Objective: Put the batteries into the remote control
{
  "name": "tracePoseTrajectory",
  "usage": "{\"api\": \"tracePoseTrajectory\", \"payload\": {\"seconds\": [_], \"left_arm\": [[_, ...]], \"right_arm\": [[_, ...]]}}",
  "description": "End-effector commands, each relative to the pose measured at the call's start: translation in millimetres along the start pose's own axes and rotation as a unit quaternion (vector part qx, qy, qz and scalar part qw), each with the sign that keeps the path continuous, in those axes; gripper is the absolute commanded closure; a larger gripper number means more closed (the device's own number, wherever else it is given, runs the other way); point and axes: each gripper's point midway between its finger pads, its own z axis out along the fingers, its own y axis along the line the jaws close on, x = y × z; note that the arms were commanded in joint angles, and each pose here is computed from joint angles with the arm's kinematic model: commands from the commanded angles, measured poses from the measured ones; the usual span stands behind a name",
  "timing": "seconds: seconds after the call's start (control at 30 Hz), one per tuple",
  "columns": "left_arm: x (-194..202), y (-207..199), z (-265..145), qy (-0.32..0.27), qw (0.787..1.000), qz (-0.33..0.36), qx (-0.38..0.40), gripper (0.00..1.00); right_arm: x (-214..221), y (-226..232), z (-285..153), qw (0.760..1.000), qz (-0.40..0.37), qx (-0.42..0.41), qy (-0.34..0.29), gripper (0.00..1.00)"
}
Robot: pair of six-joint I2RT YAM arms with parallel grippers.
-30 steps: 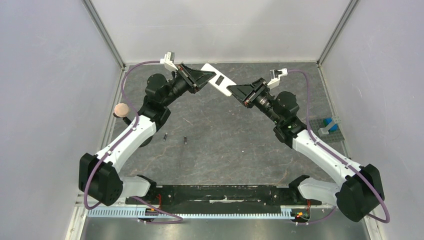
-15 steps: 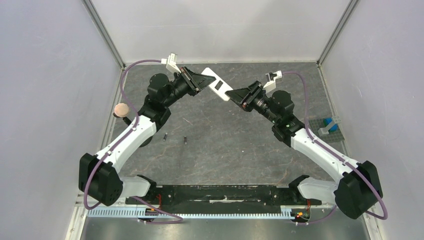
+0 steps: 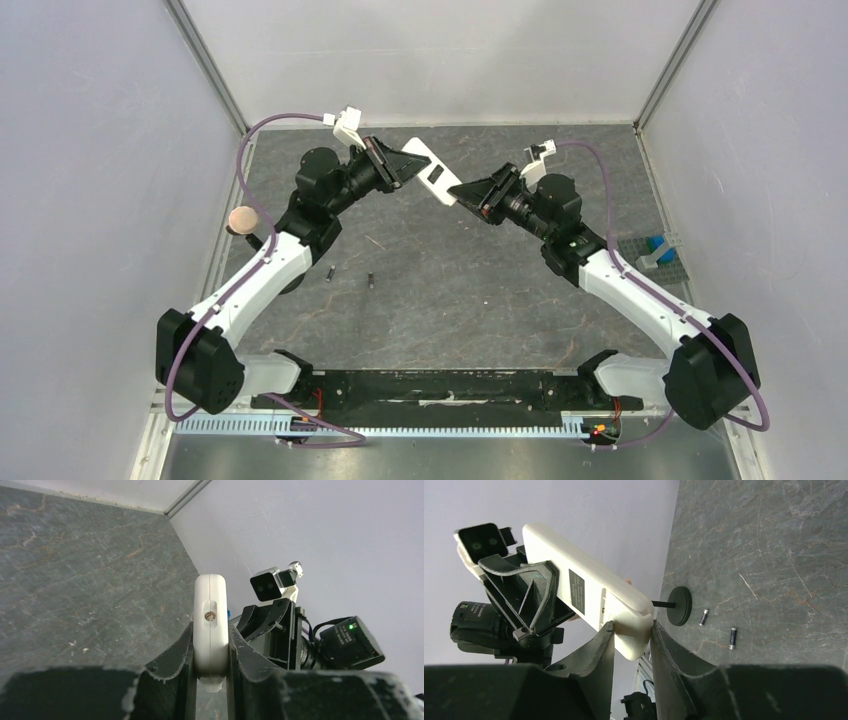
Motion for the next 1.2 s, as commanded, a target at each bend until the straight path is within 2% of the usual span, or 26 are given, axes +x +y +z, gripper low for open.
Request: {"api": "tracePoseTrajectory", "payload": {"seconds": [0.0, 0.2, 0.3, 0.4, 0.47, 0.67, 0.77, 0.87, 1.0, 1.17], "left_arm": [[-14.4, -13.0, -3.5, -0.026, 0.993, 0.11, 0.014, 0.98], [-7.1, -1.8, -3.3, -0.02, 0.989, 0.149, -0.002, 0.98], [-1.4, 6.5, -2.7, -0.01, 0.982, 0.19, -0.012, 0.98], [3.8, 18.3, -1.5, 0.004, 0.977, 0.21, -0.028, 0.98], [7.0, 28.8, -1.2, 0.012, 0.975, 0.215, -0.047, 0.98], [9.9, 62.2, -7.6, 0.006, 0.97, 0.215, -0.114, 0.98], [10.3, 67.8, -12.1, 0.005, 0.967, 0.218, -0.128, 0.98], [9.9, 66.2, -15.4, 0.003, 0.967, 0.22, -0.128, 0.98], [8.1, 61.9, -19.2, -0.002, 0.968, 0.218, -0.125, 0.98], [6.7, 53.0, -21.4, -0.005, 0.971, 0.21, -0.112, 0.98]], "right_arm": [[-4.8, 33.7, 0.1, 0.999, -0.015, -0.044, 0.013, 0.72], [-1.8, 32.9, 2.0, 0.998, -0.009, -0.047, 0.028, 0.74], [-1.0, 35.1, 2.7, 0.998, -0.015, -0.053, 0.043, 0.83], [-1.3, 37.0, 3.4, 0.996, -0.023, -0.063, 0.05, 0.97], [-5.3, 39.7, 2.8, 0.996, -0.026, -0.075, 0.046, 1.0], [-17.1, 49.3, -9.9, 0.993, -0.048, -0.1, 0.036, 1.0], [-10.3, 10.5, -9.3, 0.994, -0.086, -0.03, 0.058, 1.0], [5.2, -59.1, -12.7, 0.987, -0.113, 0.077, 0.086, 0.98], [19.7, -150.9, -29.3, 0.957, -0.141, 0.223, 0.118, 0.97], [16.2, -216.7, -42.0, 0.915, -0.172, 0.342, 0.128, 1.0]]}}
